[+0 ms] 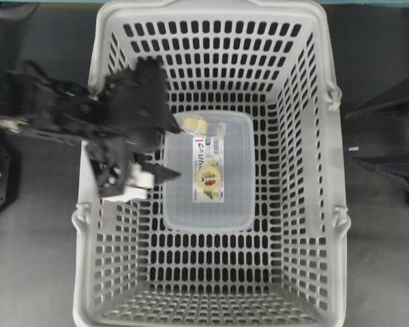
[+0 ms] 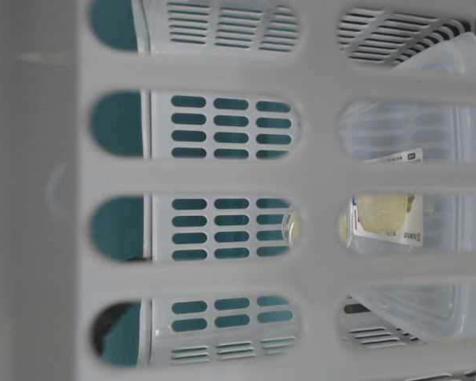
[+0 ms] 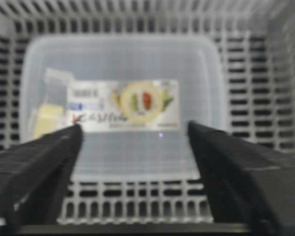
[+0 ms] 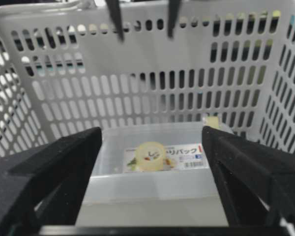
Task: Pick up the cellophane tape from the shopping basket with the left arm.
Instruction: 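Lower the open left gripper around the tape roll and close it, then lift the gripped tape roll upward with the left gripper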
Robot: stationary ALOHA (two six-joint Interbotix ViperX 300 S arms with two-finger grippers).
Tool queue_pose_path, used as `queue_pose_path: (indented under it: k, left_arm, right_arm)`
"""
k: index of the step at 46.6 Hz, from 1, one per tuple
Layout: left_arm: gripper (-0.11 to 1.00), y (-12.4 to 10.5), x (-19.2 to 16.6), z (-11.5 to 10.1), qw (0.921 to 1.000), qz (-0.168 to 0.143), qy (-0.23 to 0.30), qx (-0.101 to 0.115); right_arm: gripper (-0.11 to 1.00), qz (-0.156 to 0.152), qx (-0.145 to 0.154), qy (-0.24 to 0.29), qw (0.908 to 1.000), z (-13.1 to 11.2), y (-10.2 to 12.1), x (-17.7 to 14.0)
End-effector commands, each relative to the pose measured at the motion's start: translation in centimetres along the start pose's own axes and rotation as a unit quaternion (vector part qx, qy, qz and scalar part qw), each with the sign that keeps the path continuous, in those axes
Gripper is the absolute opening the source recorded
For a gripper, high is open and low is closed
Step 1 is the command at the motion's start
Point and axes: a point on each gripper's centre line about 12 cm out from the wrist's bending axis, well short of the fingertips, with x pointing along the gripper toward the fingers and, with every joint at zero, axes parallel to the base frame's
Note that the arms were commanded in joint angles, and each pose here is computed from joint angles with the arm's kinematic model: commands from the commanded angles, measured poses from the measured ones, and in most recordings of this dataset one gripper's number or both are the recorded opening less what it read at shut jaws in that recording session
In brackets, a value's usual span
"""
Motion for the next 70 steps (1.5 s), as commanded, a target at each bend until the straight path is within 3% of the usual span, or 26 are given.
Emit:
queue_pose_path:
  k: [1, 13, 28, 56, 61, 64, 68, 70]
  left_arm:
    - [0.88, 0.0, 0.8, 1.3, 1.0, 0.002, 0.009, 0.003]
    - [0.9, -0.9, 5.0, 2.4, 0.9978, -0.003, 0.066, 0.012]
    - [0.9, -1.4, 10.3, 0.5, 0.9878, -0.003, 0.154, 0.022]
    - [0.88, -0.7, 14.1, -1.9, 0.9817, 0.001, 0.19, 0.016]
    - [0.83, -0.7, 14.1, -1.9, 0.9816, 0.001, 0.19, 0.016]
    - [0.73, -0.6, 14.0, -2.0, 0.9813, 0.002, 0.192, 0.017]
    - [0.52, -0.6, 13.9, -1.7, 0.9818, 0.001, 0.189, 0.02]
    - [0.5, -0.6, 13.6, -1.5, 0.9823, 0.001, 0.186, 0.023]
  right_arm:
    - [0.79, 0.0, 0.003, -0.014, 0.9999, 1.0, 0.0, 0.0]
    - [0.79, 0.0, 0.003, -0.016, 0.9999, 1.0, 0.0, 0.0]
    - [0.79, 0.001, 0.003, -0.026, 0.9997, 1.2, 0.0, -0.5]
    - [0.78, 0.004, 0.003, -0.027, 0.9996, 1.2, 0.2, -0.5]
    - [0.78, 0.003, 0.004, -0.027, 0.9996, 1.2, 0.1, -0.5]
    - [0.78, 0.003, 0.003, -0.028, 0.9996, 1.2, 0.1, -0.5]
    - [0.78, 0.003, 0.004, -0.029, 0.9996, 1.2, 0.1, -0.5]
    - [0.78, 0.004, 0.004, -0.03, 0.9995, 1.2, 0.2, -0.5]
